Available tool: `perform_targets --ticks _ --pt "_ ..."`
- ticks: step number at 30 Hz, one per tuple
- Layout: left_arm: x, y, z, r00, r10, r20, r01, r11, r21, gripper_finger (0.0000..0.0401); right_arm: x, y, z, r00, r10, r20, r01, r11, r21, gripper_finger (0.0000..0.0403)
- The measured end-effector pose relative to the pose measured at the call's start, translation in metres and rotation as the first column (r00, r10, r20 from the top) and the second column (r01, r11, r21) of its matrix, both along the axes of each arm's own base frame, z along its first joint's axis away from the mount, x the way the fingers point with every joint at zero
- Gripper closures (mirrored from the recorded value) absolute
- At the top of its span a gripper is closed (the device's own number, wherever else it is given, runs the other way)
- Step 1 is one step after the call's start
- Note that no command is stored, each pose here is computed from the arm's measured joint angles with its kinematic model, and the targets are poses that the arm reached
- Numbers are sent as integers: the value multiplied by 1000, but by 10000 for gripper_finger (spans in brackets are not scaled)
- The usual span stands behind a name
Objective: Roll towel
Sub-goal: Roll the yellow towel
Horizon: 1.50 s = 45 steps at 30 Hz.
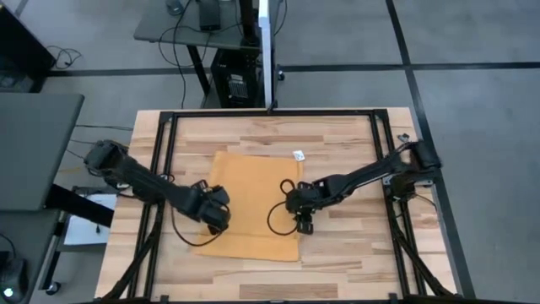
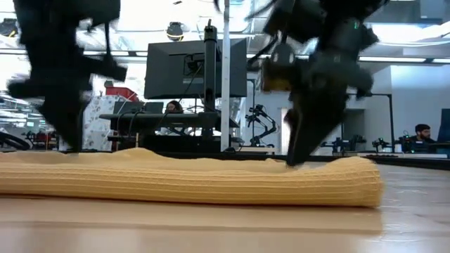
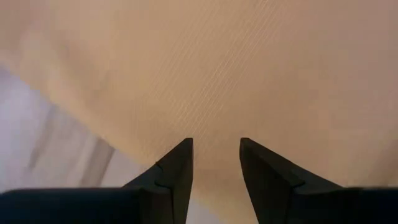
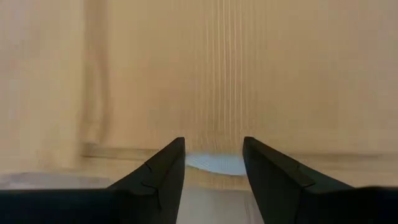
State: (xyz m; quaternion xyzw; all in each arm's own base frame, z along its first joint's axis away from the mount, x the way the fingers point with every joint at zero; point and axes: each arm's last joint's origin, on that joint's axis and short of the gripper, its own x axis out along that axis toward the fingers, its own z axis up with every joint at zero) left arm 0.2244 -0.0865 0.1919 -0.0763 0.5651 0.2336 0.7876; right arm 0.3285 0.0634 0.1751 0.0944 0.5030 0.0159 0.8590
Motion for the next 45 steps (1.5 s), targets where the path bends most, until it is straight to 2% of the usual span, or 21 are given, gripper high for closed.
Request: perform_targets --ticks 3,5,7,10,12,16,18,22,24,28,31,35,38,42,45 --pt "-6 -2 30 995 -32 99 37 998 -45 284 -7 1 23 992 -120 36 116 989 92 247" --pt "-12 -4 48 982 -59 179 80 991 -110 285 -11 5 33 969 -244 30 234 953 193 247" --pt "-19 -7 59 969 -96 228 137 976 -172 285 -9 7 42 957 -278 81 250 935 253 247" --pt "-26 -15 71 946 -130 296 207 947 -245 285 -4 11 50 952 -252 173 198 940 279 247" --pt "-30 -19 76 932 -128 340 224 940 -259 285 -1 13 52 948 -219 231 153 950 273 247" --pt "-26 -18 80 901 -131 414 216 962 -165 284 1 19 57 941 -151 303 77 967 243 246" --pt "-24 -16 78 904 -181 387 259 953 -159 281 -1 23 56 951 -119 286 56 974 219 242" --pt "-22 -27 71 895 -320 310 407 871 -277 260 -5 48 68 963 -24 268 -27 983 183 220" --pt "-21 -40 74 874 -376 308 463 837 -290 248 -9 64 75 964 28 265 -77 982 175 207" --pt "-17 -75 78 807 -515 290 582 776 -244 229 -14 95 81 960 47 276 -70 995 74 188" --pt "-13 -106 79 783 -576 236 615 772 -159 226 -16 119 75 966 62 251 -62 998 -7 183" --pt "-17 -147 63 787 -615 45 616 788 -13 226 -9 153 58 969 92 228 -77 994 -74 182" --pt "-24 -171 43 830 -554 -64 557 827 76 226 1 171 37 974 93 206 -65 989 -135 182" --pt "-32 -191 12 880 -454 -141 471 874 124 225 17 183 18 978 78 192 -38 978 -204 182" --pt "-36 -200 -10 881 -434 -187 463 872 160 225 25 187 5 985 74 156 -33 968 -248 182"
